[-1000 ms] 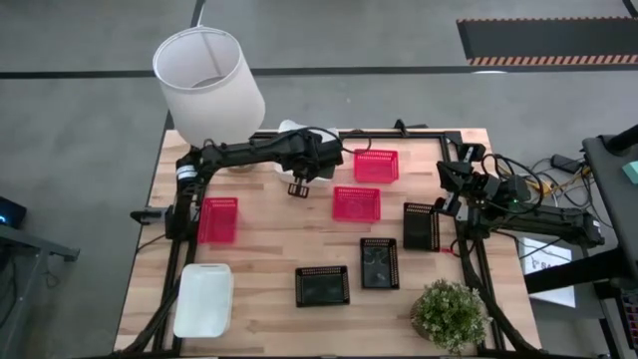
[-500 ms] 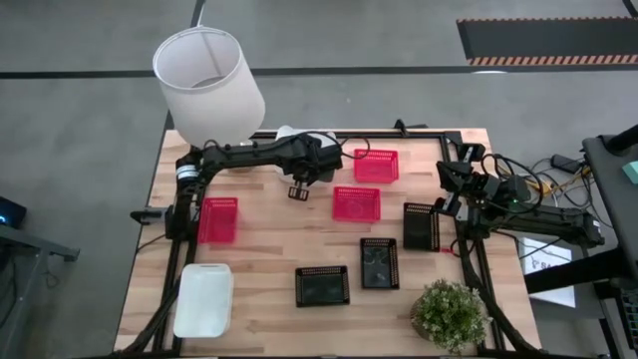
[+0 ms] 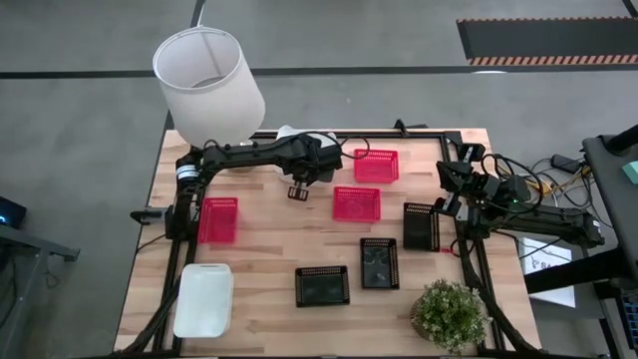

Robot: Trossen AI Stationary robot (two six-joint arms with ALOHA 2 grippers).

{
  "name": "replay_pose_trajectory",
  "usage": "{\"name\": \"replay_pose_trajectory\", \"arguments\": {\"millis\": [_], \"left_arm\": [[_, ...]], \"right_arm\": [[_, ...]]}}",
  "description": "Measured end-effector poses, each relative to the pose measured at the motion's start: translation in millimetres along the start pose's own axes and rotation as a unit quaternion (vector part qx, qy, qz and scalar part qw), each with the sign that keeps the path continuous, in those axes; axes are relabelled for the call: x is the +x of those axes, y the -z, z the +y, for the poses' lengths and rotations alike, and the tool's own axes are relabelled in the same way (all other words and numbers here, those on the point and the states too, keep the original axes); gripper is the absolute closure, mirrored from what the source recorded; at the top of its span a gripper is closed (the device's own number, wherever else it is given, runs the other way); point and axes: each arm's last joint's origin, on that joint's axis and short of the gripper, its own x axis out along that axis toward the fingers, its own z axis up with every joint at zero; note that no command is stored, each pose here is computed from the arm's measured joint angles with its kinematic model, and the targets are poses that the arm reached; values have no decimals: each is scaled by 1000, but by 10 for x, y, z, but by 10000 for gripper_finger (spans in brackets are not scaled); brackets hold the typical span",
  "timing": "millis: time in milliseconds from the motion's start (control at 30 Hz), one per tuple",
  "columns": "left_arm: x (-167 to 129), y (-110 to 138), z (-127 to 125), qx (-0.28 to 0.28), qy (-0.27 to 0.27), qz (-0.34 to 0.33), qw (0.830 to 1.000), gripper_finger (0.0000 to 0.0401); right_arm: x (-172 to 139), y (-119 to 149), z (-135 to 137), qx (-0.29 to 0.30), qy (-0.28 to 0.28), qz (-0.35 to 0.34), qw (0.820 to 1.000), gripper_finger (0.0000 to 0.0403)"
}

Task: Stack baskets by color
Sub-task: Stack the middle white bin on top of the top white bin

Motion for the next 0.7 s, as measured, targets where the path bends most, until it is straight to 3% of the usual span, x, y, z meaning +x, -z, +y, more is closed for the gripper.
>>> {"name": "replay_pose_trajectory", "arguments": {"millis": [700], "left_arm": [[22,23,48,-24,20,-11,999,388]], "right_arm": [[0,0,0,-1,0,0,1000,394]]}}
